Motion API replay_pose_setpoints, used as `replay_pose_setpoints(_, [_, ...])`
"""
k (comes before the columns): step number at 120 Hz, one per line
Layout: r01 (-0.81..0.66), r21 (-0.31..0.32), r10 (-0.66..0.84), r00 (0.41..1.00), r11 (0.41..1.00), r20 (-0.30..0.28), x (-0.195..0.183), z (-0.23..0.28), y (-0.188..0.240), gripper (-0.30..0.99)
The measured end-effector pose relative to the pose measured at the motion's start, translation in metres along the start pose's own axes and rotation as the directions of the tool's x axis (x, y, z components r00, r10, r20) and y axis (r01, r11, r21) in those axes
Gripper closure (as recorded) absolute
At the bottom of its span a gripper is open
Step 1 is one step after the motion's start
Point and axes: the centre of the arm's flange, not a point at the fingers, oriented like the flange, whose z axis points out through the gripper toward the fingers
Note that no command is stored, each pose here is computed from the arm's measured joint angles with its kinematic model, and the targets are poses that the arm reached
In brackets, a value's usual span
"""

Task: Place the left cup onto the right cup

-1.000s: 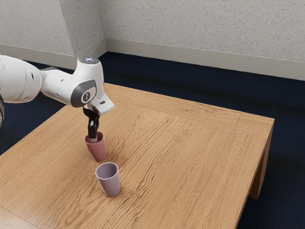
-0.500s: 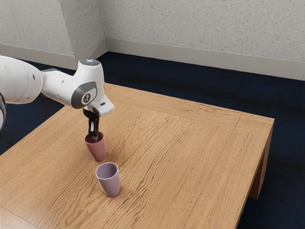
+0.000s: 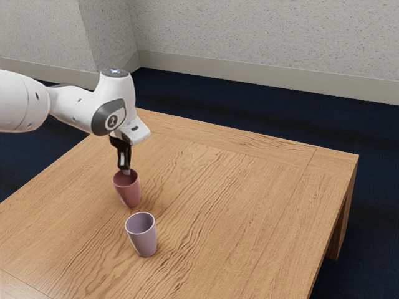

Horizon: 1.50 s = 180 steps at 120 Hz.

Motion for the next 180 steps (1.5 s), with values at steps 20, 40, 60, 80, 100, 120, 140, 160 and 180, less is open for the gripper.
replay_pose_setpoints(20, [-0.001, 0.014, 0.001, 1.0, 1.0, -0.02, 0.0, -0.026, 0.008, 0.79])
replay_pose_setpoints(40, [0.0, 0.025, 0.001, 0.999, 1.0, -0.035, -0.001, -0.051, 0.018, 0.79])
replay_pose_setpoints(60, [-0.008, 0.036, 0.01, 0.999, 0.999, -0.047, 0.003, -0.076, 0.029, 0.79])
replay_pose_setpoints(80, [-0.02, 0.041, 0.022, 0.998, 0.999, -0.053, 0.009, -0.095, 0.043, 0.79])
replay_pose_setpoints(100, [-0.029, 0.047, 0.032, 0.998, 0.998, -0.059, 0.013, -0.112, 0.056, 0.79])
replay_pose_setpoints(120, [-0.038, 0.044, 0.041, 0.997, 0.998, -0.061, 0.018, -0.12, 0.073, 0.79])
replay_pose_setpoints(140, [-0.047, 0.04, 0.05, 0.997, 0.998, -0.059, 0.025, -0.126, 0.09, 0.79])
replay_pose_setpoints(160, [-0.055, 0.038, 0.057, 0.997, 0.998, -0.058, 0.034, -0.129, 0.105, 0.79])
replay_pose_setpoints(180, [-0.061, 0.033, 0.063, 0.996, 0.998, -0.059, 0.043, -0.129, 0.118, 0.79])
